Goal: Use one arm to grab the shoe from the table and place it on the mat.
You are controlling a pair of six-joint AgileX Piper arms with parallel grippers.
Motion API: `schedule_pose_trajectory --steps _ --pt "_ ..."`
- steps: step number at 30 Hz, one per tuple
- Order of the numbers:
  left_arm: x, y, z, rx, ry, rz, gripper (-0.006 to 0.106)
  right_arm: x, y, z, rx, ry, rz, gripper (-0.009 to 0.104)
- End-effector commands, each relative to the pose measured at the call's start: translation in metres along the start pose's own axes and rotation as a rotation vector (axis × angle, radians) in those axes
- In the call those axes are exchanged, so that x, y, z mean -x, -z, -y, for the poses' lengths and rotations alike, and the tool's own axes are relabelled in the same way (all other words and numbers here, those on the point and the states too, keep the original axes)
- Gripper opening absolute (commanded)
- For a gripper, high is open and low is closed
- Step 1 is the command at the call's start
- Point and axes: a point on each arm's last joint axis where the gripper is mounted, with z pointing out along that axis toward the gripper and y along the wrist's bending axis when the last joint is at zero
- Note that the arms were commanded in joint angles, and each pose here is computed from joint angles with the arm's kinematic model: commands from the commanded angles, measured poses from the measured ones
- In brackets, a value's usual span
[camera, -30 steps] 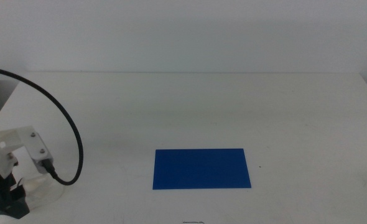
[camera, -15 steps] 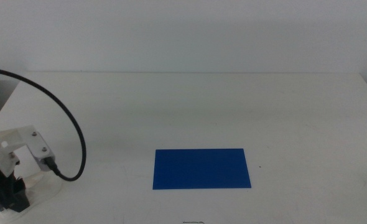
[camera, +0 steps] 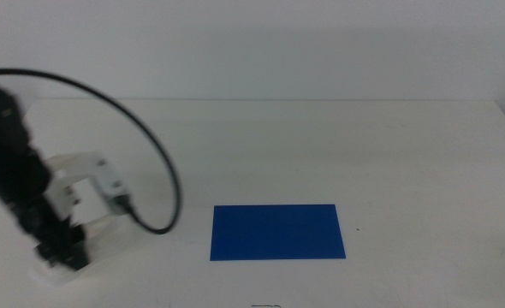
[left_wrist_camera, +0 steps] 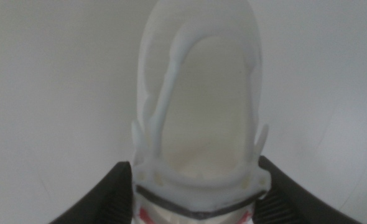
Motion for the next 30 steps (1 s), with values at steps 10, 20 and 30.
schedule_pose_trajectory --steps 10,20,30 --pt "0.13 0.029 0.053 0.053 -0.258 0.09 0.005 0.014 0.003 0.001 -0.008 0.014 0.113 0.094" --pt "0.223 0.015 0.1 -0.004 -0.494 0.036 0.005 0.014 0.003 0.001 -0.008 0.014 0.113 0.094" --pt "0.266 0.008 0.113 0.017 -0.583 0.036 0.005 0.014 0.003 0.001 -0.008 0.014 0.113 0.094"
